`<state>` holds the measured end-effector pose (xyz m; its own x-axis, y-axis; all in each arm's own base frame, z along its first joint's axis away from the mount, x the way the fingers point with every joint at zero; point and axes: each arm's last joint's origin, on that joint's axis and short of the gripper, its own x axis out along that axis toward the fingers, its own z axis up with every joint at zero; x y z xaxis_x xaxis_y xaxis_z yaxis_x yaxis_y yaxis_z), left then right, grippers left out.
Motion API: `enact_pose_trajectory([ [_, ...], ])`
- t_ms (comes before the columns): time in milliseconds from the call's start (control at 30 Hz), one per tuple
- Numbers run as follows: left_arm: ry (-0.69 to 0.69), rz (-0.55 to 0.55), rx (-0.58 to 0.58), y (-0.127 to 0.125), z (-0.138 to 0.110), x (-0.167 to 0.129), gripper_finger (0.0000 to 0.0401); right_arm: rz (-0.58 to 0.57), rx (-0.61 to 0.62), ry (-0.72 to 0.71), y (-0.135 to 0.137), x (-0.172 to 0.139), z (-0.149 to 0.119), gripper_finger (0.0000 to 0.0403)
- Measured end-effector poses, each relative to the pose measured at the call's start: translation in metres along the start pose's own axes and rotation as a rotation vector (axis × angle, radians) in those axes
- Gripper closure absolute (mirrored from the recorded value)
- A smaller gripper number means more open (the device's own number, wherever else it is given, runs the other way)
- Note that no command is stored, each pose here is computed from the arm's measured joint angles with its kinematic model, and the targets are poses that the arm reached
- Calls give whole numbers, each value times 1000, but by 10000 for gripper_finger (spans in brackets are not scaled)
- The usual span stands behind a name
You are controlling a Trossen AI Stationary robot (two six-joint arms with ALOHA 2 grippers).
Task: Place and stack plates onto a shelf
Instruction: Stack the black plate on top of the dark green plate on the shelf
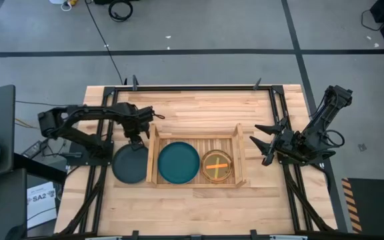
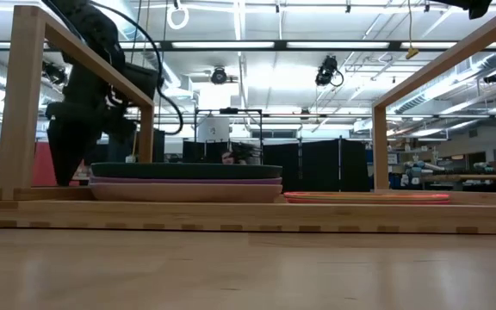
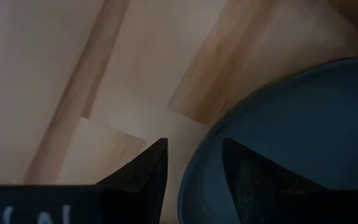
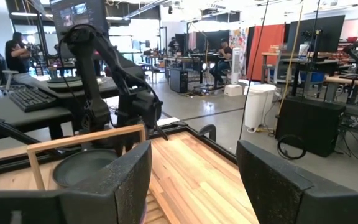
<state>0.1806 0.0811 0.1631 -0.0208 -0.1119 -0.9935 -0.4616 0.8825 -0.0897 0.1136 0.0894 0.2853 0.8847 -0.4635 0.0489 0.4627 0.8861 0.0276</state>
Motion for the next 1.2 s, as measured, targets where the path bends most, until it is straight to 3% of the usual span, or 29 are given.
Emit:
enact_pose_trajectory([
  [333, 122, 5, -11, 2, 7, 21, 243, 0, -3, 1, 0, 0, 0, 162],
  [833, 129, 17, -14, 2, 8, 23, 247, 0, -5, 1, 0, 0, 0, 162],
  [1200, 128, 18, -13, 2, 8, 22, 328, 0, -6, 1, 0, 0, 0, 162],
])
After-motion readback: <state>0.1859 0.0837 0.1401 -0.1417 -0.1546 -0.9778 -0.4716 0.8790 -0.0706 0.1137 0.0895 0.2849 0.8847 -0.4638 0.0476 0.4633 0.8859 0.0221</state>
